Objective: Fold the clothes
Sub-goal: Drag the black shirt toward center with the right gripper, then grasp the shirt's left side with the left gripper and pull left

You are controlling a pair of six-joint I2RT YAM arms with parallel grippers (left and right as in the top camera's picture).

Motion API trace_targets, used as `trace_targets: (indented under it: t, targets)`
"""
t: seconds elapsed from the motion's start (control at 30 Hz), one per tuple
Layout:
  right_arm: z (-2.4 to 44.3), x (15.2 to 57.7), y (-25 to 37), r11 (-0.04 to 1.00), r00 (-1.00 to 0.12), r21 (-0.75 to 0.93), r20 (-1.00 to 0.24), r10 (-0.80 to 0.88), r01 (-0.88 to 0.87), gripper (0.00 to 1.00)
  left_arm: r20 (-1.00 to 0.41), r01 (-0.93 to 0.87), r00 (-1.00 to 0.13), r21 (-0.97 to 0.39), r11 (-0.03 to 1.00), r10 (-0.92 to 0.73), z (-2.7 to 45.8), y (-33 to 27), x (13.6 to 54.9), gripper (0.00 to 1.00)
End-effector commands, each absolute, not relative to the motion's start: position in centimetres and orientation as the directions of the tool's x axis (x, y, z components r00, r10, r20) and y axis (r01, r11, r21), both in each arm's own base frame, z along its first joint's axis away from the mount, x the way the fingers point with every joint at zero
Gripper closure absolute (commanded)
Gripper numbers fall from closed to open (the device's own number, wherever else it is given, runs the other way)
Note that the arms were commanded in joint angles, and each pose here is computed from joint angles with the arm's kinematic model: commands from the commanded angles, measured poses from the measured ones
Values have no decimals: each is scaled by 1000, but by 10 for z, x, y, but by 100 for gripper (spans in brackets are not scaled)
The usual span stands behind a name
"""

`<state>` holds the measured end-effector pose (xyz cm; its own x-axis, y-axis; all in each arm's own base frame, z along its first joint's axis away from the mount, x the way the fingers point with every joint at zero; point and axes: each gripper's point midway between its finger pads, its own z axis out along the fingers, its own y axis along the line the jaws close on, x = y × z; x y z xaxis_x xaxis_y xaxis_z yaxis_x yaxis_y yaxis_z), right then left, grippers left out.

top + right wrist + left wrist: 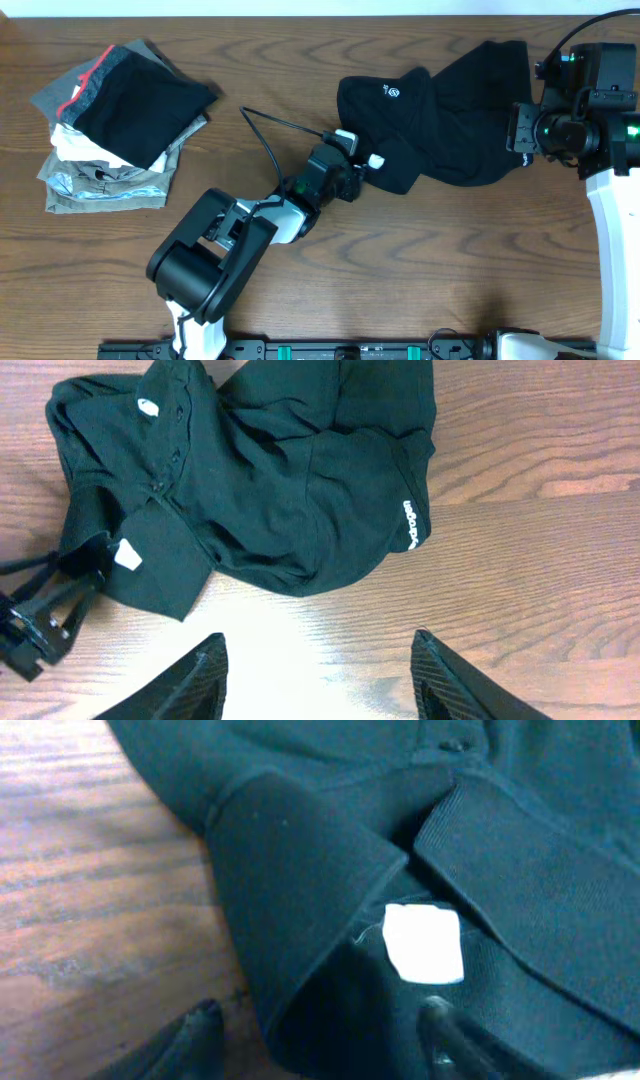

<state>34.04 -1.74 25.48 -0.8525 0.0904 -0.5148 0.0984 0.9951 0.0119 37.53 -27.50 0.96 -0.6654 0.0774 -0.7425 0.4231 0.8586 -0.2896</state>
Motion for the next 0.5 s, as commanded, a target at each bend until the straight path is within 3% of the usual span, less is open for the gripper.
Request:
trace_targets:
  t: [0.0, 0.03, 0.3, 0.47]
  targets:
    - [263, 339, -23, 994, -841, 3, -532, 94, 109, 46, -737, 424, -670, -283, 860, 89, 2, -276, 377, 76]
    - [263, 339, -23, 994, -842, 3, -531, 94, 109, 46, -737, 424, -670, -283, 860, 88, 3, -276, 377, 93]
    - [262, 337, -23, 994, -846, 1, -526, 93, 108, 46, -735, 400, -674, -282, 872, 72, 20, -263, 381, 94]
    - [262, 336, -25, 993, -847, -8, -523, 93, 114, 45, -730, 273, -684, -250, 929, 5, 60, -205, 394, 94]
